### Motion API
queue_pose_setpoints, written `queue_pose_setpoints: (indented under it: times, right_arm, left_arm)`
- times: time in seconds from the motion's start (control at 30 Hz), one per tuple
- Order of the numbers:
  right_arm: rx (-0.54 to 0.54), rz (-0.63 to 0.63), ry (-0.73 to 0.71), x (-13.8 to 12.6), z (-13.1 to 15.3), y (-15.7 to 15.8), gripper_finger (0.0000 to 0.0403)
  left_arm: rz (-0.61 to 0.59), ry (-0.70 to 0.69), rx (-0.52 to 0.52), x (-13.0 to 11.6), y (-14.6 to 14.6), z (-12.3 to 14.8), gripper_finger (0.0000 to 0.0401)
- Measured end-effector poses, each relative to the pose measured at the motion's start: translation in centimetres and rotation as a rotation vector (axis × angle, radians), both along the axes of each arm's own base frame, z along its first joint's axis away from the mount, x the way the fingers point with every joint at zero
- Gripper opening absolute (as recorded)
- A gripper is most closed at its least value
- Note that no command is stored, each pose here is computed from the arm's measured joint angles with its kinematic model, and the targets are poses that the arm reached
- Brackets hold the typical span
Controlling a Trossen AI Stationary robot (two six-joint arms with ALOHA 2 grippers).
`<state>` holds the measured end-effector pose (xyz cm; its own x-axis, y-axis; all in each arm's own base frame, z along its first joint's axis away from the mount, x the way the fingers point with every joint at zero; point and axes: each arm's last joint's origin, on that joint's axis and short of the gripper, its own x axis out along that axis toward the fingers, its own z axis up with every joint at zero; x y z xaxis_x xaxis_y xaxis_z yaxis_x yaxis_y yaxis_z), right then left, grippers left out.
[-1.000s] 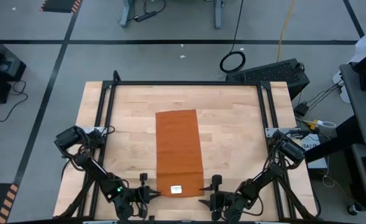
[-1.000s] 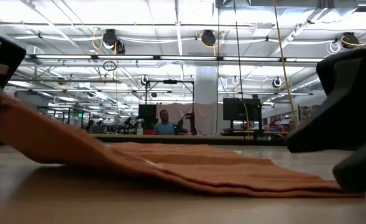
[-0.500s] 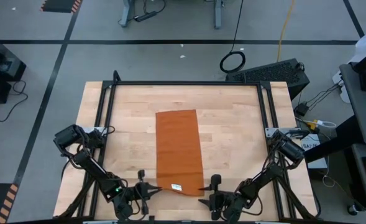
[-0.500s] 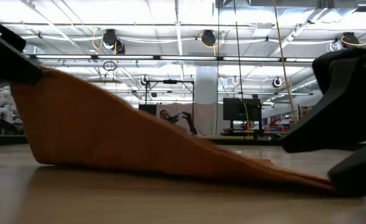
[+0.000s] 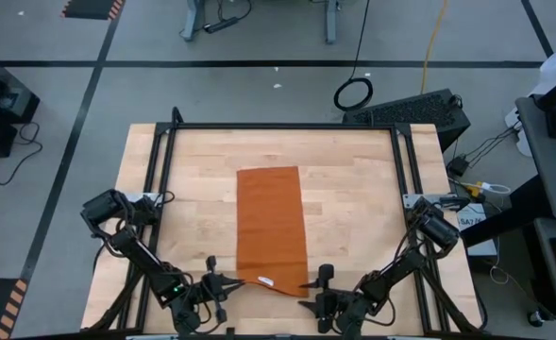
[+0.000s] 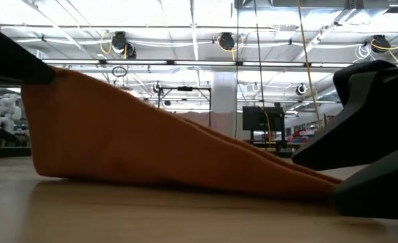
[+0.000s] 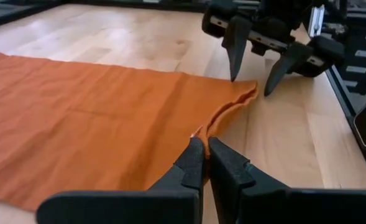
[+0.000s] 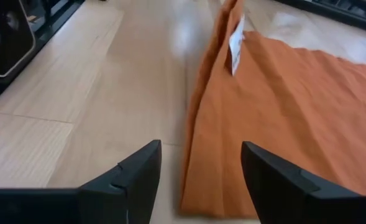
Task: Roll towel into tight, uniform cylinder
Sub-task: Roll the brown towel
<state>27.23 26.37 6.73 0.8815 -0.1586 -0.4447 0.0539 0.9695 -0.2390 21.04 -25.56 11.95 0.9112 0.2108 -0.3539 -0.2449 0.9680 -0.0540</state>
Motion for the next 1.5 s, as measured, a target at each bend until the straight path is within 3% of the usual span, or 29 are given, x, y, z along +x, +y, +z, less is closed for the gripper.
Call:
queue_pose_setpoints:
  times: [0.53,1.03,1.17,1.5]
  right_arm:
    - [0.031,-0.037,0.022,0.1,-0.3,-0.5,0.0171]
    - [0.056,-0.045,-0.017,0.5,-0.1,-0.6,0.0016]
    - [0.081,-0.043,-0.021,0.3,0.6,-0.5,0.0008]
    - [0.4,0.063,-0.004,0.6,5.0,0.0,0.0003]
  left_arm:
    - [0.07,-0.088,0.006,-0.3,0.1,1.4,0.0017]
    - [0.049,-0.066,0.003,-0.4,0.0,1.2,0.0017]
    - [-0.014,0.012,0.009,-0.6,0.1,0.8,0.0017]
    - [-0.117,0.088,-0.126,-1.7,-1.1,0.5,0.0017]
